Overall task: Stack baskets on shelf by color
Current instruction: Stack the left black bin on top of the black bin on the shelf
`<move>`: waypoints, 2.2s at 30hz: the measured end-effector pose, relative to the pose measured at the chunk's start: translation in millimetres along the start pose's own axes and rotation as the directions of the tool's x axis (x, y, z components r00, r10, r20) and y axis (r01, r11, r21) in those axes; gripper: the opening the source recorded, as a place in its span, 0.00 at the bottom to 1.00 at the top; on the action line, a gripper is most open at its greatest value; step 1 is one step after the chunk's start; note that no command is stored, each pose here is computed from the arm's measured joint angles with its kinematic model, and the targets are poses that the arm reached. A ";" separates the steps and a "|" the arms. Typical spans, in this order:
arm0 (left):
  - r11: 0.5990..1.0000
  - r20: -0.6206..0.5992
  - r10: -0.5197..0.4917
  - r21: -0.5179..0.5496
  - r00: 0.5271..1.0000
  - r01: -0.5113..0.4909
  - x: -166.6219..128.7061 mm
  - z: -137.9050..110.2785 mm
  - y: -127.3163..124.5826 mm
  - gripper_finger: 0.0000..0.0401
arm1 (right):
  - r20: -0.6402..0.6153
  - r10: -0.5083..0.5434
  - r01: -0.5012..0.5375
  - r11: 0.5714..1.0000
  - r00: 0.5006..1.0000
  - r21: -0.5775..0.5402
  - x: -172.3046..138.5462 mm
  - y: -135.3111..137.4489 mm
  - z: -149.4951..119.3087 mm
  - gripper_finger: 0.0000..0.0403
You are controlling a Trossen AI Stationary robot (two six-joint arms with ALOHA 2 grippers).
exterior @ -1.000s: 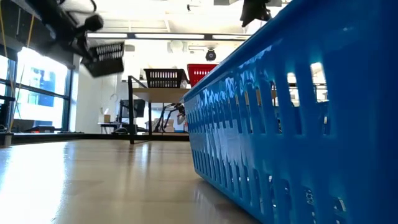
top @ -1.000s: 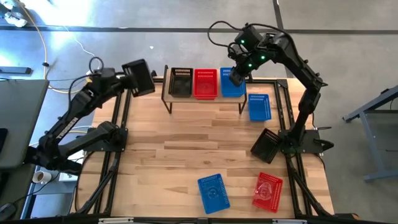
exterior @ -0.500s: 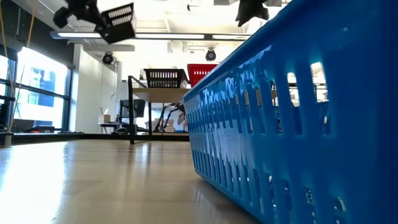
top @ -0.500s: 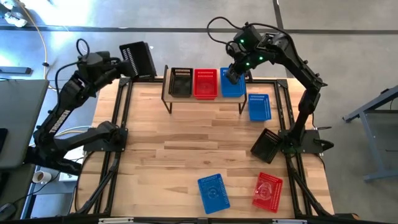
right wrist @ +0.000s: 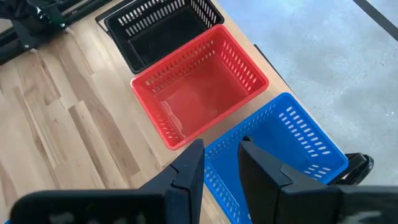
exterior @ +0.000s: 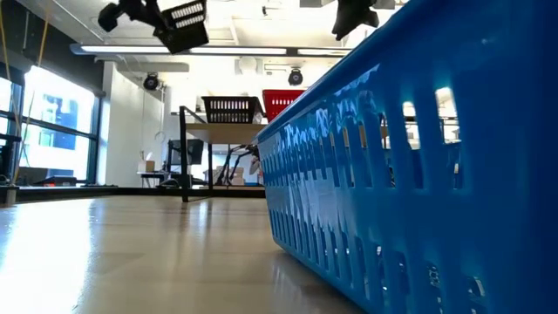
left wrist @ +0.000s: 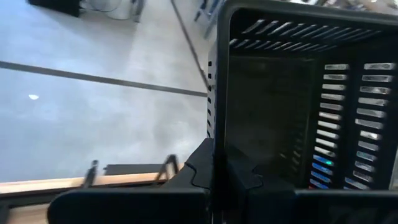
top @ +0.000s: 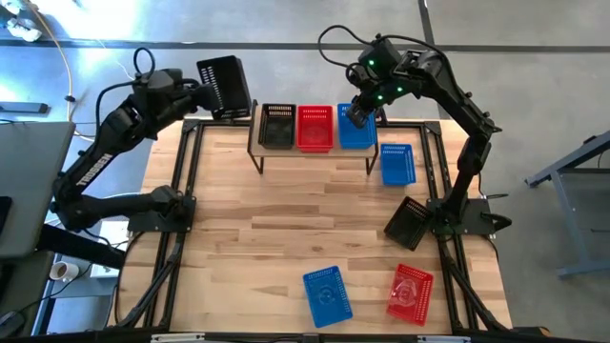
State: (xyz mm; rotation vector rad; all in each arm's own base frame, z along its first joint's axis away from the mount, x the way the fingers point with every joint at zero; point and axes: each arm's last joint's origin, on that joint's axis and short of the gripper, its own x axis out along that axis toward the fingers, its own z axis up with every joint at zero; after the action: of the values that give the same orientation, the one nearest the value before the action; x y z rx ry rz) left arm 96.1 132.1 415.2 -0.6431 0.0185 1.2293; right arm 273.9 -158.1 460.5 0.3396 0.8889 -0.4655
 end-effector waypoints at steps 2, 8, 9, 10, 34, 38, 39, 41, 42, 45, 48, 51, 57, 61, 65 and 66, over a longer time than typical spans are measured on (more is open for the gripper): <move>1.000 -0.003 -0.018 -0.004 1.000 0.018 -1.6 0.1 -4.3 0.00 | 0.000 0.000 0.000 1.000 1.000 0.000 0.0 0.0 0.0 0.21; 0.999 0.005 -0.025 -0.038 1.000 0.025 -2.9 -6.6 -17.4 0.00 | 0.000 0.001 -0.001 1.000 1.000 -0.017 0.0 -0.3 0.0 0.21; 0.999 -0.003 -0.029 -0.038 1.000 0.028 -1.7 -8.8 -20.1 0.00 | 0.000 0.001 -0.001 1.000 1.000 -0.025 0.0 -0.3 0.0 0.21; 0.999 -0.012 -0.033 -0.041 0.999 0.032 -0.5 -11.2 -23.1 0.00 | 0.000 0.001 -0.001 0.999 1.000 -0.032 0.0 -0.3 0.0 0.21; 0.998 -0.184 0.060 0.048 0.981 -0.052 74.4 -31.3 -77.5 0.00 | -0.042 0.003 -0.008 0.992 0.999 -0.128 -0.1 -0.6 -4.0 0.21; 0.998 -0.235 0.056 0.032 0.970 -0.050 87.0 -19.1 -74.9 0.00 | -0.042 0.003 -0.008 0.992 0.999 -0.128 -0.1 -0.6 -4.0 0.21; 0.998 -0.250 0.059 0.029 0.966 -0.053 90.7 -17.2 -73.3 0.00 | -0.045 0.003 -0.008 0.992 0.999 -0.127 -0.1 -0.6 -4.3 0.21; 0.998 -0.297 0.056 0.016 0.953 -0.053 98.3 -14.9 -69.8 0.00 | -0.052 0.002 -0.009 0.992 0.999 -0.127 -0.2 -0.6 -5.0 0.21; 0.998 -0.318 0.059 0.013 0.946 -0.058 101.7 -13.9 -67.7 0.00 | -0.054 0.002 -0.009 0.992 0.999 -0.127 -0.2 -0.7 -5.2 0.21; 0.997 -0.377 0.071 0.004 0.924 -0.075 109.5 -12.6 -60.8 0.00 | -0.064 0.001 -0.009 0.992 0.998 -0.126 -0.2 -0.7 -6.1 0.21; 0.996 -0.427 0.081 0.001 0.901 -0.089 117.2 -15.8 -56.1 0.00 | -0.063 0.001 -0.009 0.992 0.998 -0.126 -0.2 -0.7 -6.1 0.21; 0.994 -0.475 0.084 -0.017 0.876 -0.105 122.8 -18.7 -51.8 0.00 | -0.063 0.001 -0.009 0.992 0.998 -0.126 -0.2 -0.7 -6.1 0.21; 0.994 -0.535 0.088 -0.007 0.840 -0.108 135.2 -27.7 -51.0 0.00 | -0.063 0.001 -0.009 0.992 0.998 -0.126 -0.2 -0.7 -6.1 0.21; 0.994 -0.559 0.087 -0.004 0.824 -0.108 141.9 -32.8 -51.9 0.00 | -0.063 0.001 -0.008 0.993 0.998 -0.117 -0.2 -0.7 -6.1 0.21; 0.994 -0.588 0.089 0.000 0.804 -0.110 146.2 -37.6 -51.9 0.00 | -0.064 0.001 -0.008 0.993 0.998 -0.115 -0.2 -0.7 -6.1 0.21; 0.993 -0.596 0.097 0.003 0.797 -0.119 146.9 -39.0 -51.5 0.00 | -0.064 0.001 -0.008 0.993 0.998 -0.115 -0.2 -0.7 -6.1 0.21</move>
State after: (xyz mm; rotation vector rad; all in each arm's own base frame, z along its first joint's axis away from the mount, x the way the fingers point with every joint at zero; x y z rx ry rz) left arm 206.3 231.8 354.8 -1.0544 0.5733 1.0918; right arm 269.4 -155.7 457.0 0.2517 0.9724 -0.3991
